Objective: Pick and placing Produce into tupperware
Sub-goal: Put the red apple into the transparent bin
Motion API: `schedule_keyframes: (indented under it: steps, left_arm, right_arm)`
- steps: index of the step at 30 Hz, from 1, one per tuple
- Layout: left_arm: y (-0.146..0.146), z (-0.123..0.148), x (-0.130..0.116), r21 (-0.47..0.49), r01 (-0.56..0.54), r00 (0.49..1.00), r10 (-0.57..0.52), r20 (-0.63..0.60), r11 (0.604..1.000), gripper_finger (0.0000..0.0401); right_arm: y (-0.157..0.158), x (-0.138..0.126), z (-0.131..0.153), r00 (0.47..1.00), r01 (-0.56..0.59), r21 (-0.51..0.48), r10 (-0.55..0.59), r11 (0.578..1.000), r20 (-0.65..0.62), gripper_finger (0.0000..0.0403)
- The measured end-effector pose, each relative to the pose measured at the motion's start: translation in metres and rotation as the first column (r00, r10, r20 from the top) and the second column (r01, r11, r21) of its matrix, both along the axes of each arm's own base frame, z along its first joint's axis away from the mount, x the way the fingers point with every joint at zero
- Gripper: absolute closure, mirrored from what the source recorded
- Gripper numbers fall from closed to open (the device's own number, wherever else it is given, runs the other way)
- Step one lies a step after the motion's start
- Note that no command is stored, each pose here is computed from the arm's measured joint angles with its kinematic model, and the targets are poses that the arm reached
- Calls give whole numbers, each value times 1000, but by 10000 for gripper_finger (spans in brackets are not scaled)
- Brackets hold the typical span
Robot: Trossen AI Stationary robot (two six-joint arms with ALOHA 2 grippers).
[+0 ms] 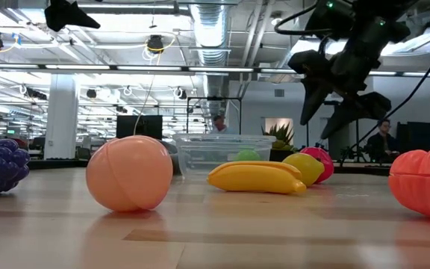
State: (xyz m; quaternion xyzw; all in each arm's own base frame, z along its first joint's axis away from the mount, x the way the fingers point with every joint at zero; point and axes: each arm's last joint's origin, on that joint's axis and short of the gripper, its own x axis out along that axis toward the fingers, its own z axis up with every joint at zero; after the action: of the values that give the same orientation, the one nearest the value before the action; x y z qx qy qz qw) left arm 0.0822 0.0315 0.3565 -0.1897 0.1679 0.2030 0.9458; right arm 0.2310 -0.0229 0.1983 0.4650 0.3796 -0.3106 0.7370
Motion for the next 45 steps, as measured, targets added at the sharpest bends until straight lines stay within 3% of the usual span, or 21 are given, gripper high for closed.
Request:
schedule_keyframes:
  steps: [10,18,27,34,45]
  left_arm:
    - [0,0,0,15,5,1000,-5,-7,1000,84]
    - [0,-2,-1,10,7,999,-6,-32,1000,84]
    - [0,-3,-1,6,7,999,-7,-42,1000,84]
    - [0,-3,-1,6,7,999,-7,-42,1000,84]
    - [-1,-4,-2,-6,3,999,-3,-48,1000,84]
  right_arm:
    - [15,2,-3,999,50,-13,-50,999,-14,147]
    - [27,18,-15,1000,14,-4,-14,1000,-13,147]
    - [29,27,-22,989,-16,-17,13,1000,-148,147]
    - [26,35,-16,997,-7,-19,5,1000,-77,147]
    - [24,35,-11,976,-207,-145,194,968,-96,147]
